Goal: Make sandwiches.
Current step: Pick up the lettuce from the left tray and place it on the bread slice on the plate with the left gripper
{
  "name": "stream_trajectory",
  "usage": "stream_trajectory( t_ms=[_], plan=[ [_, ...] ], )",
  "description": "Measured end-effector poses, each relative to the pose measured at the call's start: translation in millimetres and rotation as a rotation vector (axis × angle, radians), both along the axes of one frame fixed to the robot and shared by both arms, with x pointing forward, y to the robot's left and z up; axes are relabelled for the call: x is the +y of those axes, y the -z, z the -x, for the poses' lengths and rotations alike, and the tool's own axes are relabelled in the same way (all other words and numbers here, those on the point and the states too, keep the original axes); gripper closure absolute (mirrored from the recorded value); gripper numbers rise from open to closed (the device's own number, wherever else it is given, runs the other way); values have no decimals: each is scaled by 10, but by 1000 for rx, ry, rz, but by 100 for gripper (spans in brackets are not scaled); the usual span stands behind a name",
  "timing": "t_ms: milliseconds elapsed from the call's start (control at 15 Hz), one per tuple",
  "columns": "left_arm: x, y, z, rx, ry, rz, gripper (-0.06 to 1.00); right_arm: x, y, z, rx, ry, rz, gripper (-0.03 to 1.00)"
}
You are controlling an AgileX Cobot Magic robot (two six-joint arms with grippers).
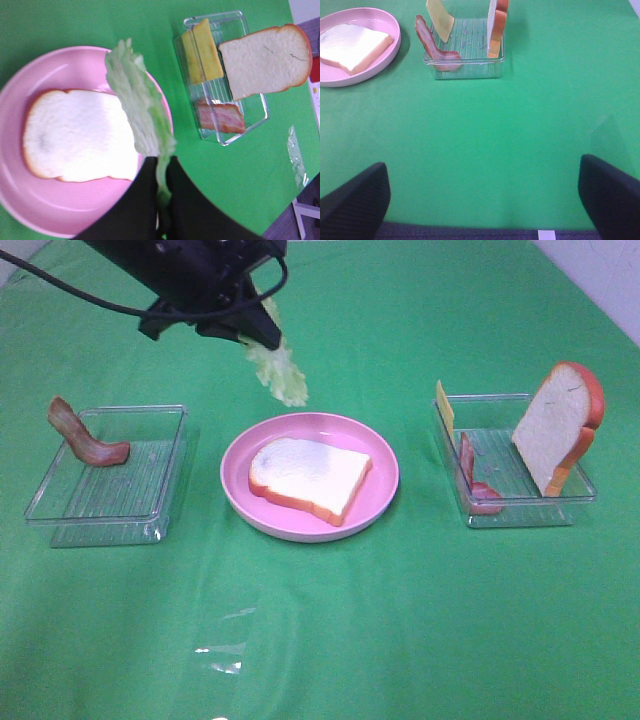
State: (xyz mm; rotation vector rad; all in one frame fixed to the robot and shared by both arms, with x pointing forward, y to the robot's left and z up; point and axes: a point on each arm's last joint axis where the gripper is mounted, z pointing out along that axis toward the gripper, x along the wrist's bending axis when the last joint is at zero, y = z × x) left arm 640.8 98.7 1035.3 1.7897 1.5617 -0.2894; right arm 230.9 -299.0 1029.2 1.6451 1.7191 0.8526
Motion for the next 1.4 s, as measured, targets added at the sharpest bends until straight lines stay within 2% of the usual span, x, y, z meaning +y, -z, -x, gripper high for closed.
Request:
stream_trajectory(
  t_ms=[200,333,600,733,867,1000,1133,1333,1400],
  plan=[
    [-341,219,86,80,44,52,94,0,0,0,0,0,0,-1],
    [-445,326,110,115,56,64,94,0,0,0,0,0,0,-1],
    [-474,411,92,138,50,74,94,0,0,0,0,0,0,-1],
    [-479,432,51,102,42,75,94,0,0,0,0,0,0,-1],
    [-496,575,7,120,26,71,94,0,0,0,0,0,0,-1],
    [-515,847,-27,169,26,49,94,0,0,0,0,0,0,-1],
    [-518,998,-41,191,29,29,94,0,0,0,0,0,0,-1],
    [-491,1171,-49,210,33,-32,94,0,0,0,0,0,0,-1],
    [-459,1196,-62,194,34,-72,94,0,0,0,0,0,0,-1]
  ],
)
